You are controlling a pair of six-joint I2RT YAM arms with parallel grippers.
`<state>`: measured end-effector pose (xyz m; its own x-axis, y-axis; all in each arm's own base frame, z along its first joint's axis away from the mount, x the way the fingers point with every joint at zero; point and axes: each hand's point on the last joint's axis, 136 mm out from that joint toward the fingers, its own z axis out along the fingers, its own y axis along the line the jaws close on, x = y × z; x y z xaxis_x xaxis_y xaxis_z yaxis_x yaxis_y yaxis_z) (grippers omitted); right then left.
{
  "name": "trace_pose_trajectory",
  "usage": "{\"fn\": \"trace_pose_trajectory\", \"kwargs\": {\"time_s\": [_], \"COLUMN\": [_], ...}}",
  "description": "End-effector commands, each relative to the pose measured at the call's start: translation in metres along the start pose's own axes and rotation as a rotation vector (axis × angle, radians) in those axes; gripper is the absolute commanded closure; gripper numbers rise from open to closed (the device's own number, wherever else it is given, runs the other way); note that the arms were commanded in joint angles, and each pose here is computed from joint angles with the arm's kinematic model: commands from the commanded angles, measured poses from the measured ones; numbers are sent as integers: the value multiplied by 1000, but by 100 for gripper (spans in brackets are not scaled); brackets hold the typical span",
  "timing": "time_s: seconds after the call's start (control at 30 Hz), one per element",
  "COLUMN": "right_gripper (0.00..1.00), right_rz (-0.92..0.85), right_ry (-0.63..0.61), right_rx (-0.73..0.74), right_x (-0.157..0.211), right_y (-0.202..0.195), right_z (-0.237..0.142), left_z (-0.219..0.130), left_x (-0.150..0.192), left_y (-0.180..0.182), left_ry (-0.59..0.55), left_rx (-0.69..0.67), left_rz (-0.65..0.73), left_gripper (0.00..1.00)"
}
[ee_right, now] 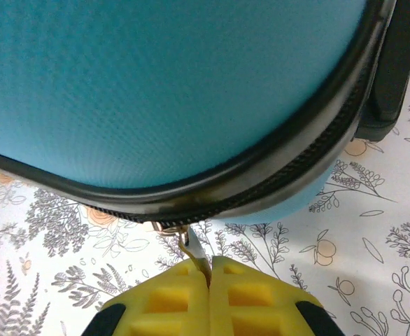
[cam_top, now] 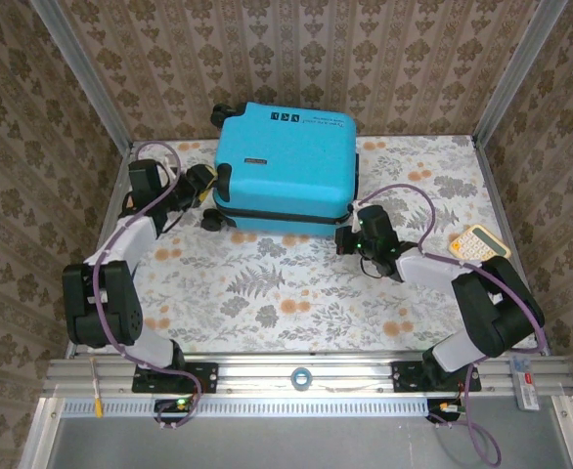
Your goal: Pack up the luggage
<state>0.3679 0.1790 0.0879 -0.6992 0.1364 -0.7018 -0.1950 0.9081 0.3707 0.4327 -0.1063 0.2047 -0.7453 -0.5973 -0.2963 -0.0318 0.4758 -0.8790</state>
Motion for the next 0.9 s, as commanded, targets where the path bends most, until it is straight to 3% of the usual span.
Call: {"fn": "trace_pose_trajectory", "kwargs": {"time_s": [0.0, 0.2, 0.33, 0.53, 0.73, 0.87], "right_gripper": [100, 100, 100, 100, 100, 100], "right_rz": [90, 69, 197, 266, 396, 425], "right_ry": [80, 103, 120, 127, 68, 67], "right_rx": [176, 138, 183, 190, 53, 84], "right_x": [23, 26, 33, 32, 17, 14], "right_y": [-57, -56, -79, -82, -77, -87], "right_z": [-3, 3, 5, 10, 17, 17], "left_z": [-12, -3, -2, 1, 7, 5], "left_x": [-29, -40, -48, -58, -61, -59], "left_y": [46, 71, 80, 96, 102, 107], "left_ry": [-56, -10, -10, 10, 39, 54], "left_rx": [-167, -218, -245, -274, -271, -291], "left_rz": [152, 175, 180, 188, 204, 218], "left_gripper": [90, 91, 92, 93, 95, 95]}}
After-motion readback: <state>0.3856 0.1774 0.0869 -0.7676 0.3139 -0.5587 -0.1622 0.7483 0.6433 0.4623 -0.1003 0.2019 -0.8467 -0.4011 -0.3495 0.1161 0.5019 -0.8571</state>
